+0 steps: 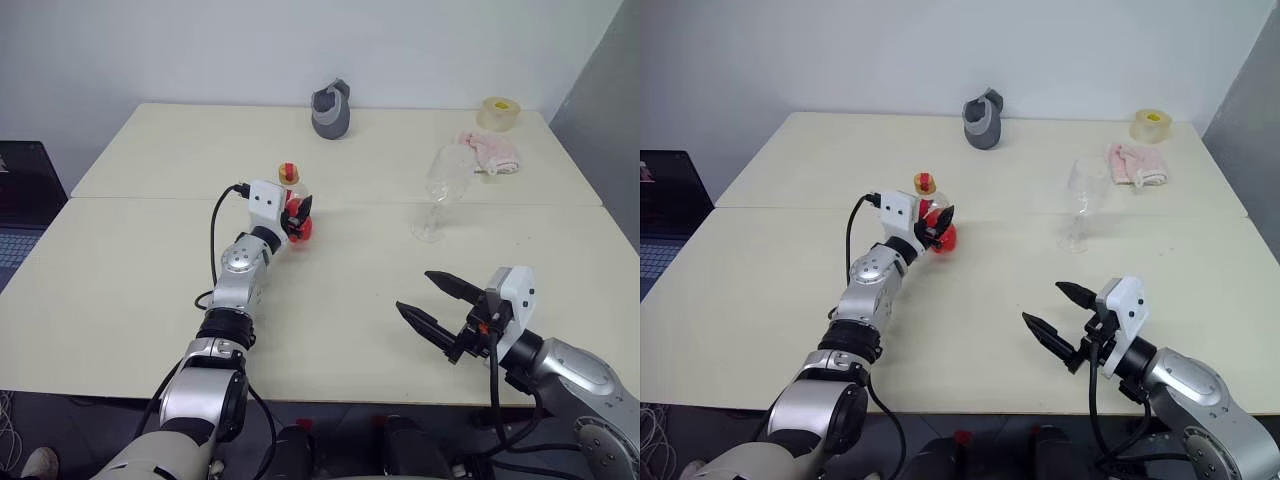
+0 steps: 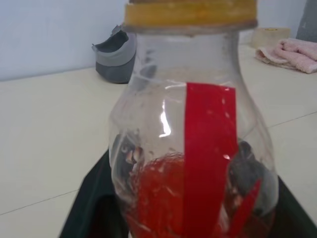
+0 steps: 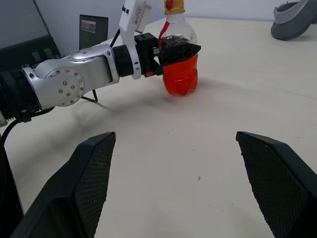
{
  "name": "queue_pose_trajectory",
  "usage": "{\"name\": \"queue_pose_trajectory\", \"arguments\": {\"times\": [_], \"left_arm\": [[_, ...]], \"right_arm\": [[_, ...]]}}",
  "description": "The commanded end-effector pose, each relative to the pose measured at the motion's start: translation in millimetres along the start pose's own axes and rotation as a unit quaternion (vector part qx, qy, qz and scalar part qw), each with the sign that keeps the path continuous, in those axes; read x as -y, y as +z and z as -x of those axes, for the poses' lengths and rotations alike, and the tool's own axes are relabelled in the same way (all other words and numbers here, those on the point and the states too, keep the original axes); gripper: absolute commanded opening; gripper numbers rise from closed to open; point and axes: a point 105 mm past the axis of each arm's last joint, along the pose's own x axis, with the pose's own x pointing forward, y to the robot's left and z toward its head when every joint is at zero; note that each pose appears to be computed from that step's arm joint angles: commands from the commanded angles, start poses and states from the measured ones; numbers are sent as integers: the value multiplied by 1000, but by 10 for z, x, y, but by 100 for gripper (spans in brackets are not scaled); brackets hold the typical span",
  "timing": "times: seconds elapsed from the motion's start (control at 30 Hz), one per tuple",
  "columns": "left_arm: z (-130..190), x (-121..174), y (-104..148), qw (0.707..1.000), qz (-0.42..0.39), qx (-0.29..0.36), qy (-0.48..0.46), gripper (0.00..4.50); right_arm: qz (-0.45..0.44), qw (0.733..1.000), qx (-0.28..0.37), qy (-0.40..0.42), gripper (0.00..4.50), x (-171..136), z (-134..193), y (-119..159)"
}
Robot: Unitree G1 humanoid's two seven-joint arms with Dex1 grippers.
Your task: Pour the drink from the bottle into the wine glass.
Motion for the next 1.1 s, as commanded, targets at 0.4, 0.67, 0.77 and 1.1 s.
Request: {"name": "queue_pose_trajectory", "arguments": {"times": [0.4,0.67,0.77,1.1], "left_arm": [[123,73,485,992,-47,26,-115,142],[228,457,710,977,-10,25,-211,142],[221,620,737,971,-3,25,-239,142],[197,901,780,955,-5,37,-294,142]], "right_arm": [[52,996,64,-20,418,348,-589,723],[34,994,101,0,418,296,-1085,1197],[35,994,96,25,418,208,-1190,1209],[29,995,90,39,418,201,-1353,1219]]}}
